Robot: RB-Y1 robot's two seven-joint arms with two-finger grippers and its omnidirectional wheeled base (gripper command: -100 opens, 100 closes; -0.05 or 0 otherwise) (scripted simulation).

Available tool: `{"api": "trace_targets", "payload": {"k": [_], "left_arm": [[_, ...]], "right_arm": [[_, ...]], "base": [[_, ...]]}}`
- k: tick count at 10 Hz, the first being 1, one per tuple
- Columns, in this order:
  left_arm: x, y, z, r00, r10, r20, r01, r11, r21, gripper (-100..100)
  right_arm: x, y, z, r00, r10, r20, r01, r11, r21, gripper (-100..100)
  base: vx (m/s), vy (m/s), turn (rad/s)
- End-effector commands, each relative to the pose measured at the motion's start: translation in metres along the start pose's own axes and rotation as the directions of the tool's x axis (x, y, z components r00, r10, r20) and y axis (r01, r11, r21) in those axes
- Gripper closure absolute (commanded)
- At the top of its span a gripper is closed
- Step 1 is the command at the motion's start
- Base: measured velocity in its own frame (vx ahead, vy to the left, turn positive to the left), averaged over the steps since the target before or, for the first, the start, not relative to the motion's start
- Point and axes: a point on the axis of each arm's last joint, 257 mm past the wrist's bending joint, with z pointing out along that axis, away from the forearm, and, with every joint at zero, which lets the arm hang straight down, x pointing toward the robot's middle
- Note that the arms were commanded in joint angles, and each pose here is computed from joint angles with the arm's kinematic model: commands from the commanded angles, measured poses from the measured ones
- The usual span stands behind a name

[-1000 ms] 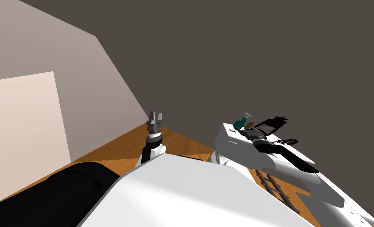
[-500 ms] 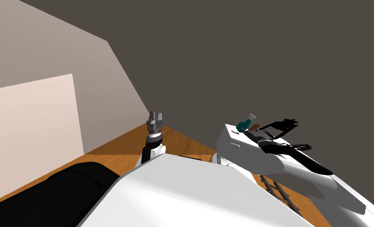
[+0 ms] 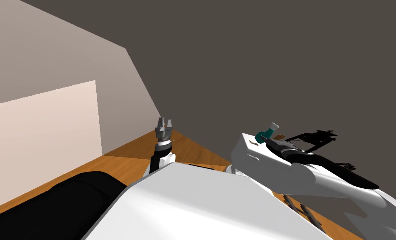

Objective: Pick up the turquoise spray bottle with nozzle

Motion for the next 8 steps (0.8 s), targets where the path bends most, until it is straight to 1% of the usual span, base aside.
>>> {"api": "trace_targets", "payload": {"k": [1, 5, 6, 7, 8], "left_arm": [[0.0, 0.0, 0.0, 1.0, 0.0, 0.0, 0.0, 1.0, 0.0, 0], [0.0, 0.0, 0.0, 1.0, 0.0, 0.0, 0.0, 1.0, 0.0, 0], [0.0, 0.0, 0.0, 1.0, 0.0, 0.0, 0.0, 1.0, 0.0, 0], [0.0, 0.0, 0.0, 1.0, 0.0, 0.0, 0.0, 1.0, 0.0, 0], [0.0, 0.0, 0.0, 1.0, 0.0, 0.0, 0.0, 1.0, 0.0, 0]], "right_arm": [[-0.003, 0.015, -0.001, 0.998, 0.058, 0.022, -0.058, 0.998, -0.018, -100], [-0.002, 0.042, -0.005, 0.986, 0.161, 0.049, -0.158, 0.986, -0.056, -100], [-0.002, 0.036, -0.004, 0.989, 0.141, 0.045, -0.139, 0.989, -0.049, -100], [-0.002, 0.037, -0.004, 0.988, 0.146, 0.046, -0.144, 0.988, -0.05, 0], [0.018, 0.059, 0.0, 0.981, 0.191, -0.043, -0.194, 0.978, -0.082, -100]], "base": [[0.022, -0.029, 0.121], [0.03, -0.027, 0.102], [0.016, -0.015, 0.026], [0.0, 0.0, 0.0], [-0.1, -0.149, 0.326]]}}
